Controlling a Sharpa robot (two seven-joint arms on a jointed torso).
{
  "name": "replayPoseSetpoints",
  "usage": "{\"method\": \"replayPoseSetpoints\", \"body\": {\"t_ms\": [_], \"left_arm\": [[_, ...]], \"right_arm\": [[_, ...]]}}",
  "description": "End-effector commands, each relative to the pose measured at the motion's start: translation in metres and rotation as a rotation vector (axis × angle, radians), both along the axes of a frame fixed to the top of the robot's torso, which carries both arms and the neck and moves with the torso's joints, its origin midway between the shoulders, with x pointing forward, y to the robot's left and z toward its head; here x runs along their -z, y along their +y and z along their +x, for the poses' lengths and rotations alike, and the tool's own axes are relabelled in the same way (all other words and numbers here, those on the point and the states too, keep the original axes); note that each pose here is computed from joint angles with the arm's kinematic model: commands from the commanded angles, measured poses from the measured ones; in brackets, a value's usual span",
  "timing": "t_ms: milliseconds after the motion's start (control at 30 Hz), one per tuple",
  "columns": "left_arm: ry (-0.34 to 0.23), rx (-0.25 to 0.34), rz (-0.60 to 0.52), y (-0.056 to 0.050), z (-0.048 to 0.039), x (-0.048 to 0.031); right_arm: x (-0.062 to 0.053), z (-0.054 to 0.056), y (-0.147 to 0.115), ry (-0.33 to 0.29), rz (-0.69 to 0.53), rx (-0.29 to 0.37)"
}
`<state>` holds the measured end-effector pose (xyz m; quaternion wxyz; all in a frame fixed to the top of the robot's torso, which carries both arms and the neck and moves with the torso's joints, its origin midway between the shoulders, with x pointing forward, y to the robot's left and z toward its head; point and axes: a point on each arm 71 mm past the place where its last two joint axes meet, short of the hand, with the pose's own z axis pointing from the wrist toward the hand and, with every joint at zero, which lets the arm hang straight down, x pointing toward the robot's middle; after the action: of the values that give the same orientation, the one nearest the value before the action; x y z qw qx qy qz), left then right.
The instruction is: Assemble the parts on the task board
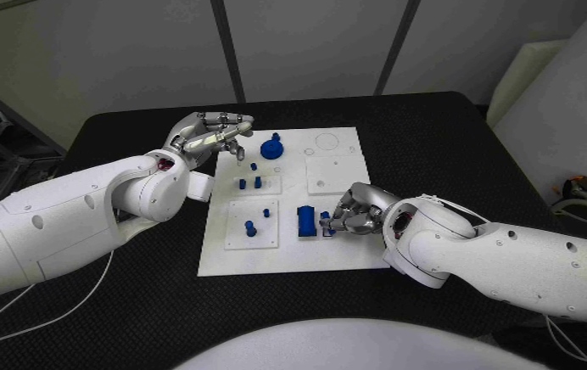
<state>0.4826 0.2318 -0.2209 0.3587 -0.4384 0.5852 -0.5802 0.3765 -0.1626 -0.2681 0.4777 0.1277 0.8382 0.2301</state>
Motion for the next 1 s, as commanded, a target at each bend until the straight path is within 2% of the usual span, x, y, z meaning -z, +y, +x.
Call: {"method": "replayPoseSetpoints", "body": {"t_ms": [33,700,1000], "left_arm": [[0.0,0.014,-0.008,-0.0014,-0.0002,-0.0012],[0.001,0.014,-0.008,-0.0015,0.0008,-0.0006],[0.001,0.012,-0.007,-0.0011,0.001,-0.0003]], "right_arm": [[-0.001,-0.0002,0.0023,-0.009,-0.008,-0.015],[-0.0023,-0.0002,-0.0027,-0.029,-0.007,-0.024],[-0.0036,-0.0014,-0.0044,-0.044,-0.003,-0.079]]}}
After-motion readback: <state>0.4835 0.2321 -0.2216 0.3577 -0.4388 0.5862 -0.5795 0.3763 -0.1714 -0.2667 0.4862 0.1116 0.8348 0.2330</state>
